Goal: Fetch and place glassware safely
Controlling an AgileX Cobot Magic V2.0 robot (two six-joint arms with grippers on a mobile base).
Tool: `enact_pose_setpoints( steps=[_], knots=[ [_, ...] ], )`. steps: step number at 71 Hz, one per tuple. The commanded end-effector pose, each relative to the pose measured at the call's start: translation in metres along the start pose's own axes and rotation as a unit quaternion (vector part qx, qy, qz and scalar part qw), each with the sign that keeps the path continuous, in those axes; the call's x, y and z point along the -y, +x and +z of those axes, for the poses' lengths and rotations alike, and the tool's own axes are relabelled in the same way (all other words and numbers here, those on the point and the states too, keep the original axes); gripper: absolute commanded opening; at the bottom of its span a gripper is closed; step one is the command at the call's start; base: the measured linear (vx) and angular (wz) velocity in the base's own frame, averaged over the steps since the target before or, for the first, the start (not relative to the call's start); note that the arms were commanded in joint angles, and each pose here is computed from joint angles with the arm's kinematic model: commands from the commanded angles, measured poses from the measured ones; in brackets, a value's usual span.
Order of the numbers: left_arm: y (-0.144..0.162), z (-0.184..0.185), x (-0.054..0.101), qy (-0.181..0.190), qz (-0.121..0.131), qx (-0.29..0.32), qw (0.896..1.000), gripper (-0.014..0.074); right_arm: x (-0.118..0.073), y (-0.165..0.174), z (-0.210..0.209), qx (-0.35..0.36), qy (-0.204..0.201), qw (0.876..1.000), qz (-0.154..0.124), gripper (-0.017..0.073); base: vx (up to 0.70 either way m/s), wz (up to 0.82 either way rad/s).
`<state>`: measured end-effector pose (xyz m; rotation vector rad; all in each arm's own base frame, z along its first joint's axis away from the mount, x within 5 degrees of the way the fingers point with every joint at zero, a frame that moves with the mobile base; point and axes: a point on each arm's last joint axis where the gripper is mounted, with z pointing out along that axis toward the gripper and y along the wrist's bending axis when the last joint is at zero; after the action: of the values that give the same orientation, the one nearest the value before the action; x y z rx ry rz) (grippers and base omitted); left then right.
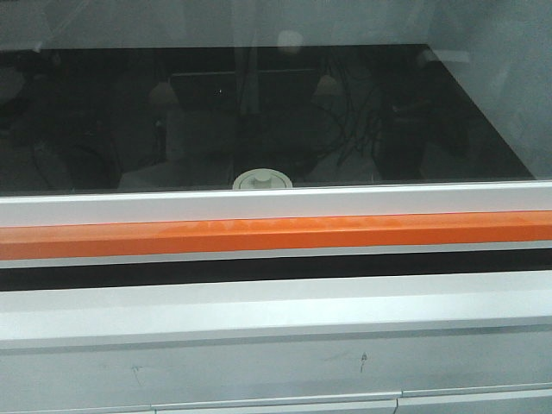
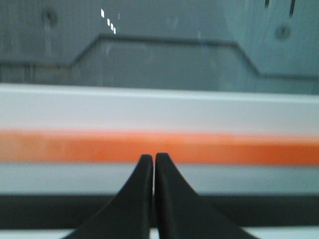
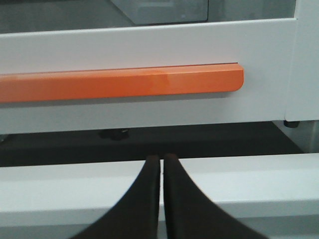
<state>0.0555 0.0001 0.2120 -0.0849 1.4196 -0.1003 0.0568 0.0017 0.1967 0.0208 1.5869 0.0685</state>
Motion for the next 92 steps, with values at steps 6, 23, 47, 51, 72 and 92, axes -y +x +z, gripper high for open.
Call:
enact_pose_setpoints(
  steps=[6,23,47,51,72,92],
  knots=[
    [-0.056,0.001,0.006,0.007,0.015,0.083,0.996,-0.0007,-0.002,-0.042,-0.007,0.099,-0.004,0.995,0.008,-0.0008,0.00,0.00],
    [-0.095,0.033,0.013,0.012,0.039,0.009,0.999,-0.0007,-0.006,-0.109,0.010,0.092,-0.003,0.996,0.002,-0.0008,0.00,0.00],
    [-0.085,0.053,0.016,0.025,0.038,-0.033,0.998,-0.0007,-0.007,-0.124,0.065,0.006,0.002,1.000,0.003,-0.0008,0.00,0.00],
    [-0.086,0.053,0.016,0.025,0.035,-0.025,0.999,-0.0007,-0.006,-0.122,0.069,-0.001,0.002,1.000,0.002,-0.0008,0.00,0.00],
    [-0.080,0.053,0.015,0.024,0.030,-0.034,0.999,-0.0007,-0.019,-0.116,0.077,-0.009,-0.048,0.997,-0.063,-0.0005,0.00,0.00],
    [-0.043,0.048,0.010,0.019,0.021,-0.028,0.999,-0.0007,-0.021,-0.069,0.087,-0.014,-0.060,0.998,-0.033,-0.0003,0.00,0.00]
  ],
)
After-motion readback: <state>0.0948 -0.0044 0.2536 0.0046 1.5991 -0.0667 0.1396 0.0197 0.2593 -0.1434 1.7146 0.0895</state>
